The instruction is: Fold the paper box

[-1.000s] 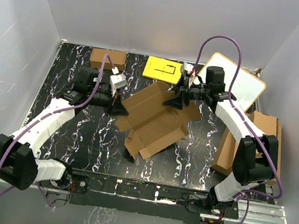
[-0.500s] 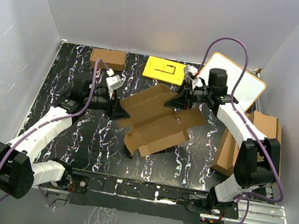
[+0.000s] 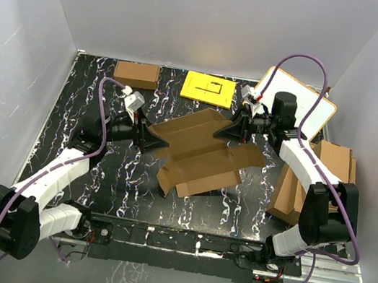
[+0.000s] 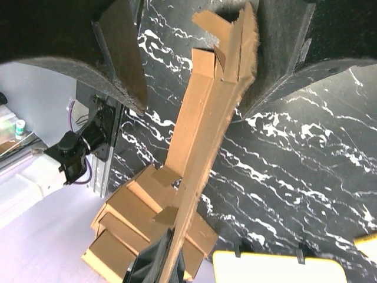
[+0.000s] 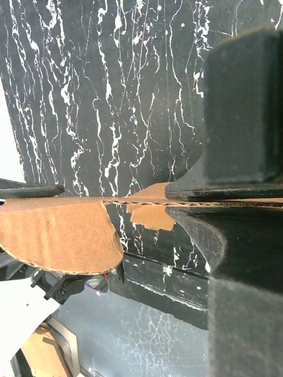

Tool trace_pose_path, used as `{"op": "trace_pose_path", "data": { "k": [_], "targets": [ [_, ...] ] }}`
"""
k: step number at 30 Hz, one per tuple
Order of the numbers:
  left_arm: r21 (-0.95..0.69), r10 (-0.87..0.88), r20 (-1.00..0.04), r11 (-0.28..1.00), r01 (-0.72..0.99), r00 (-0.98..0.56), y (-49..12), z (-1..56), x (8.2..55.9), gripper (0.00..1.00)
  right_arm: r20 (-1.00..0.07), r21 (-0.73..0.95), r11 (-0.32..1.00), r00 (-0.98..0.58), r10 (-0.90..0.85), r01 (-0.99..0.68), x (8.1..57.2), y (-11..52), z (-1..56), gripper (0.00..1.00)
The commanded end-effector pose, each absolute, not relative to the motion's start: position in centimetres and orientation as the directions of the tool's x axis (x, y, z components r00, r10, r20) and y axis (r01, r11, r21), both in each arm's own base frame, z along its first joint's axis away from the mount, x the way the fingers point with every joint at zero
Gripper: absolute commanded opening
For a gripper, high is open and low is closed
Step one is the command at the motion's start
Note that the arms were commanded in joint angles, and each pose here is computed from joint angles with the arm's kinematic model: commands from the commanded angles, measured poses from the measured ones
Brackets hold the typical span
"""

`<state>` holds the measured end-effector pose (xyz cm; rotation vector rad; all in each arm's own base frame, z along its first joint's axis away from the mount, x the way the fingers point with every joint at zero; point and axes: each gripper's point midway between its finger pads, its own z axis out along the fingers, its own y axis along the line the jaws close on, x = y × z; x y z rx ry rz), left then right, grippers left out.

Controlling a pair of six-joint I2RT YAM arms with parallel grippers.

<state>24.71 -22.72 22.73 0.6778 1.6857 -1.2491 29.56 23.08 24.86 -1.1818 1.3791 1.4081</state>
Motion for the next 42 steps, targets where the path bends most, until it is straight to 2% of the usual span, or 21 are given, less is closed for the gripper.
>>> {"op": "trace_pose_path", "data": {
  "k": [1, 4, 13, 23, 27, 29, 34, 35, 39, 42],
  "targets": [
    [-0.385, -0.137, -0.923, 0.296, 0.874, -0.360, -22.6, 25.5, 24.8, 0.62, -0.992, 0.127, -0.120, -0.124, -0.029, -0.985, 28.8, 22.9, 26.8, 0.08],
    [-0.397, -0.139, -0.918, 0.272, 0.877, -0.372, -22.6, 25.5, 25.0, 0.58, -0.992, 0.129, -0.125, -0.127, -0.028, -0.984, 28.8, 22.9, 26.8, 0.08],
    [-0.459, -0.123, -0.888, 0.204, 0.865, -0.443, -23.1, 25.0, 25.2, 0.34, -0.989, 0.149, -0.127, -0.146, -0.030, -0.981, 28.9, 22.9, 26.5, 0.08],
    [-0.459, -0.121, -0.888, 0.194, 0.867, -0.443, -23.2, 24.9, 25.2, 0.24, -0.987, 0.161, -0.128, -0.158, -0.031, -0.979, 29.0, 22.9, 26.3, 0.08],
    [-0.457, -0.115, -0.889, 0.186, 0.870, -0.443, -23.2, 24.8, 25.3, 0.10, -0.987, 0.161, -0.131, -0.158, -0.031, -0.978, 29.0, 22.9, 26.3, 0.08],
    [-0.452, -0.109, -0.892, 0.177, 0.874, -0.439, -23.3, 24.9, 25.2, 0.00, -0.987, 0.163, -0.129, -0.160, -0.031, -0.978, 29.0, 22.9, 26.3, 0.08],
    [-0.421, -0.084, -0.907, 0.178, 0.890, -0.412, -23.2, 24.8, 25.2, 0.00, -0.986, 0.166, -0.121, -0.163, -0.033, -0.979, 29.1, 23.0, 26.2, 0.09],
    [-0.413, -0.077, -0.911, 0.183, 0.892, -0.406, -23.2, 24.9, 25.2, 0.00, -0.986, 0.168, -0.114, -0.165, -0.034, -0.979, 29.2, 23.0, 26.1, 0.13],
    [-0.316, -0.008, -0.946, 0.243, 0.917, -0.324, -22.5, 24.7, 25.4, 0.00, -0.988, 0.151, -0.069, -0.149, -0.033, -0.986, 29.5, 22.6, 26.7, 0.46],
    [-0.261, 0.044, -0.958, 0.285, 0.922, -0.284, -21.9, 24.4, 25.1, 0.00, -0.994, 0.102, 0.005, -0.103, -0.026, -0.995, 30.0, 20.7, 27.4, 0.66]
  ]
}}
